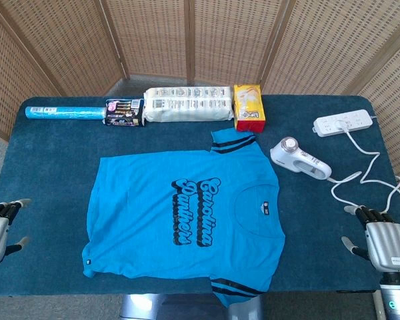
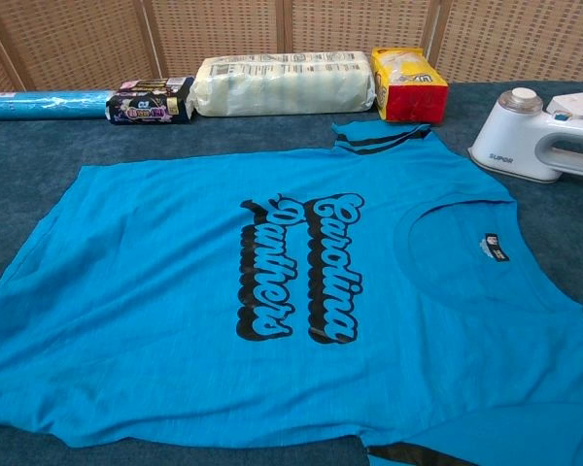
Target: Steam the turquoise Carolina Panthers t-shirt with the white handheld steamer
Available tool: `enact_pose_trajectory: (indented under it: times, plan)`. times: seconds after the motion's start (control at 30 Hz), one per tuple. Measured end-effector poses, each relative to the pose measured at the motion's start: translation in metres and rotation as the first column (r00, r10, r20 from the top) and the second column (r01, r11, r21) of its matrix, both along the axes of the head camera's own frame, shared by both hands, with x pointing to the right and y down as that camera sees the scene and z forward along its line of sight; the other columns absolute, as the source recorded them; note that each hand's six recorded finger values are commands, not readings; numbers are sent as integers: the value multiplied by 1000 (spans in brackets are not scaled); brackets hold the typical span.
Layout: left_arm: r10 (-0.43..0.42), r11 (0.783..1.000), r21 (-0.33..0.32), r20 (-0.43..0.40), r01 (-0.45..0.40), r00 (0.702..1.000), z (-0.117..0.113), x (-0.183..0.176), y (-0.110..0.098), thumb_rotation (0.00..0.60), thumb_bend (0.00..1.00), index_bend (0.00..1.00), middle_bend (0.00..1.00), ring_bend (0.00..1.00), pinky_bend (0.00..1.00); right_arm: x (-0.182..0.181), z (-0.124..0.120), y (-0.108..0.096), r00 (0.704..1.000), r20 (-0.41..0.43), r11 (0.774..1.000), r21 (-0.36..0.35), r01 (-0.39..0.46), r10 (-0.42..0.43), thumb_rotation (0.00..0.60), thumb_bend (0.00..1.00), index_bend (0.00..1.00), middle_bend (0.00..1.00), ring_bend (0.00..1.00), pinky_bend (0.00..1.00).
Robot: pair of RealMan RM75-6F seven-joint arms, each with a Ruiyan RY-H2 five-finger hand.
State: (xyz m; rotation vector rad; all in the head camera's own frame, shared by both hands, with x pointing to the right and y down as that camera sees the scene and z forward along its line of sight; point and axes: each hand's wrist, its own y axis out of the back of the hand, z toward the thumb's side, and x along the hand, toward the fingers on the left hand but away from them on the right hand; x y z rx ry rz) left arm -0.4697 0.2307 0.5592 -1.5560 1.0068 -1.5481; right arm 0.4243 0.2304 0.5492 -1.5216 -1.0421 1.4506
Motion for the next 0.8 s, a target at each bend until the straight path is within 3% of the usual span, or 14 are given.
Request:
enact_pose_trajectory:
  times: [0.47,0.8]
  plan:
    - [3,1000,-5,-2,-3,1000,-1,2,3,600,94,224,332,288,347,0,1,2,1000,13,1000,-4,0,0,594,231,304,380,399,385]
    - [9,999,-51,0,-9,1000,6,2,7,600,94,224,323,275,308,-12,5,-4,999,32,1000,4,19,-20,593,231,302,380,400,386]
